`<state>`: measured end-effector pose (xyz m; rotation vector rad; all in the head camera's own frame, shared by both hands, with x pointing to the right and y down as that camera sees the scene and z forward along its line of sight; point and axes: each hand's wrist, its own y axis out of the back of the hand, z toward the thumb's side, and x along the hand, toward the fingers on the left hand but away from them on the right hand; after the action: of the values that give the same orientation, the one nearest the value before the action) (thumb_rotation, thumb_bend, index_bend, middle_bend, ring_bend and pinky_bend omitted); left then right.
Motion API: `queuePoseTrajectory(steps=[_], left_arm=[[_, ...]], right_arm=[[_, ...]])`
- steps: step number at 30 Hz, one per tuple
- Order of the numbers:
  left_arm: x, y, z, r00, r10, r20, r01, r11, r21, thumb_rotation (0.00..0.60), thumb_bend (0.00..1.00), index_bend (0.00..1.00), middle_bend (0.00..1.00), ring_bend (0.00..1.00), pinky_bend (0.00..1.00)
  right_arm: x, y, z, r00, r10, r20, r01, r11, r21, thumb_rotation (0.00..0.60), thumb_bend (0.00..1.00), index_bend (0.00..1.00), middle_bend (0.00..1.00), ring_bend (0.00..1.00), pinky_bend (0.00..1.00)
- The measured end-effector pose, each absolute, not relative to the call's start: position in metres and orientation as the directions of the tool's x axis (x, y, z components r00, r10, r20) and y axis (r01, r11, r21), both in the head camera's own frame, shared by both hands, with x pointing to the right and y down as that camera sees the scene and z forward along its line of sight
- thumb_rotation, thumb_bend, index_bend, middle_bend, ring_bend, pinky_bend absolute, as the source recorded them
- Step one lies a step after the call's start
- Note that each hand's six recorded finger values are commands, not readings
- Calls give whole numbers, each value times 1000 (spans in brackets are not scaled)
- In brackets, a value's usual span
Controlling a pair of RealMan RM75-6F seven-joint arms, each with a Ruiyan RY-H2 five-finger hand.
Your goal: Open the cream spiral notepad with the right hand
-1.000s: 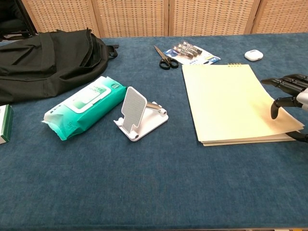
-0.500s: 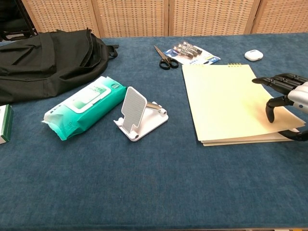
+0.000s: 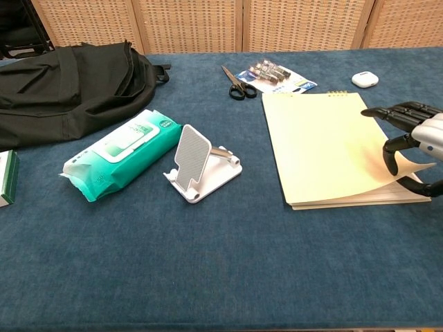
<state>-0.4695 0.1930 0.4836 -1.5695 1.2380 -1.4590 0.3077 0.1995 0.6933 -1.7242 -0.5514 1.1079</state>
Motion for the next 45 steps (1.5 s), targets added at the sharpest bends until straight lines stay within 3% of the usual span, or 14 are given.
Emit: queuePoseTrajectory(steps=[6, 18, 32, 45], left_arm=[[-469, 193, 484, -65, -931, 360, -201, -341, -918, 600, 0, 0, 0, 0, 0], [-469, 193, 484, -66, -929, 364, -201, -345, -917, 600, 0, 0, 0, 0, 0], [-465, 194, 487, -60, -926, 372, -190, -355, -915, 600, 0, 0, 0, 0, 0], [-465, 194, 488, -65, -927, 370, -184, -353, -917, 600, 0, 0, 0, 0, 0]], right_arm=[[309, 200, 692, 486, 762, -428, -127, -423, -897, 600, 587, 681, 0, 0, 0], [309, 210, 680, 543, 710, -448, -128, -458, -880, 600, 620, 704, 0, 0, 0], [298, 242, 642, 711, 534, -458, -170, -501, -849, 600, 620, 712, 0, 0, 0], [280, 273, 631, 797, 398, -453, -205, -528, -824, 600, 620, 716, 7, 0, 0]])
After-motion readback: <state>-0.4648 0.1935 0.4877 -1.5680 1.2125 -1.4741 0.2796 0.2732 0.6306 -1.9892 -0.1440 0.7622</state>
